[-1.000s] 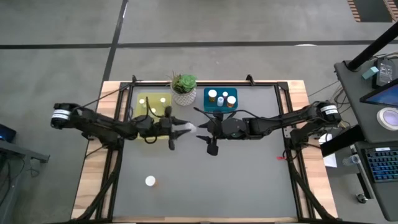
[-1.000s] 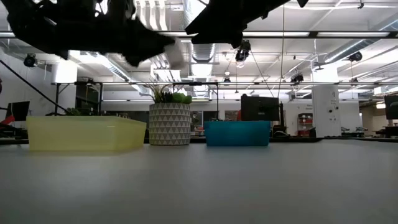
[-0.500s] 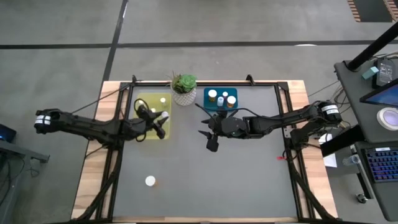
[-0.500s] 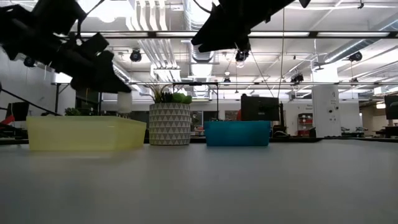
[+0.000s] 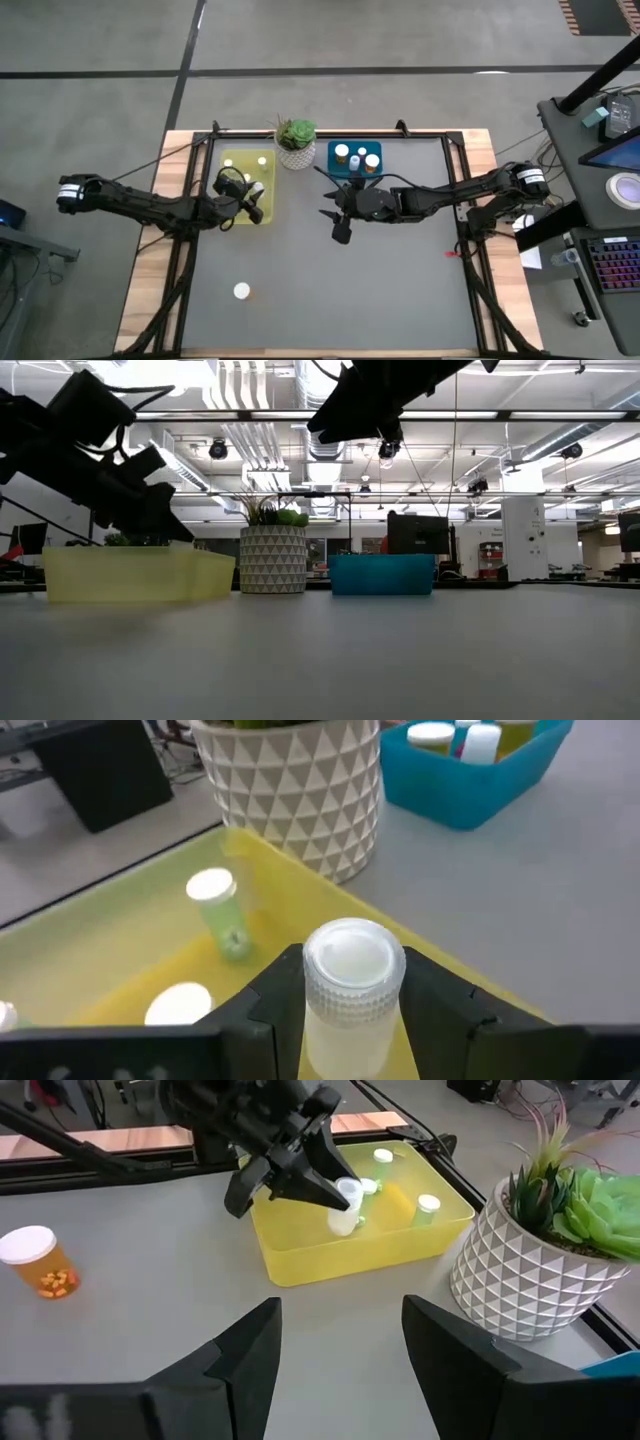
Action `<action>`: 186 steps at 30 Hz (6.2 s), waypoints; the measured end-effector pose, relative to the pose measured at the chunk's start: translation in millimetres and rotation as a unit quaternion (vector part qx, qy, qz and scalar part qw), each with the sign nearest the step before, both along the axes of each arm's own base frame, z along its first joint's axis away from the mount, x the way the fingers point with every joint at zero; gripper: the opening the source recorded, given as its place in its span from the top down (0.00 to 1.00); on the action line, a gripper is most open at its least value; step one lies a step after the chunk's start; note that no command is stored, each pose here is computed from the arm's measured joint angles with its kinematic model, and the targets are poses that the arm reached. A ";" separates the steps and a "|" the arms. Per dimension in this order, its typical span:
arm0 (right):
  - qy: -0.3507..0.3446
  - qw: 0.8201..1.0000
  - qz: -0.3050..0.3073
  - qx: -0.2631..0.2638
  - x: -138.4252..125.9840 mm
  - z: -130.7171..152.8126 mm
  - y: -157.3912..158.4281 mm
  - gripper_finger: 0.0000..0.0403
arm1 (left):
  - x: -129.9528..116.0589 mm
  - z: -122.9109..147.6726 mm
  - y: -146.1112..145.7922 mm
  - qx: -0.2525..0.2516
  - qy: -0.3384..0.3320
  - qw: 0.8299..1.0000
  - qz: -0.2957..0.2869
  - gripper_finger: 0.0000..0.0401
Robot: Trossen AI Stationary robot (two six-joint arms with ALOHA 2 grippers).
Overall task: Pick and place medicine bottles into bin by pill shape (circle, oval)
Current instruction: Put the white tablet bottle into the yellow bin, then put the orange capsule bottle into the blue bin
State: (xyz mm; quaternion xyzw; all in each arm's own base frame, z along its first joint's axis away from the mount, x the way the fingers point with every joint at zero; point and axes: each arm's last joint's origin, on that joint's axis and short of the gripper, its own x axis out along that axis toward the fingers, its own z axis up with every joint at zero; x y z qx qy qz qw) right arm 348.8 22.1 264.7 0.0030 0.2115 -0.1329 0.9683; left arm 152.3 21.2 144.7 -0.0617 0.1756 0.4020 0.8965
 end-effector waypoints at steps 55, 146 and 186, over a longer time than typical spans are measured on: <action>0.001 1.000 -0.001 0.002 0.0 -0.4 0.0 0.50 | 6.2 -8.2 -0.5 -0.034 0.021 0.999 -0.016 0.39; -0.106 0.977 0.136 -0.123 -76.9 13.9 7.9 0.50 | 47.8 81.6 -217.8 -0.296 0.412 0.827 -0.241 0.25; -0.093 0.983 0.128 -0.093 -77.5 10.3 7.7 0.50 | 87.8 108.7 -187.0 -0.241 0.396 0.831 -0.307 0.52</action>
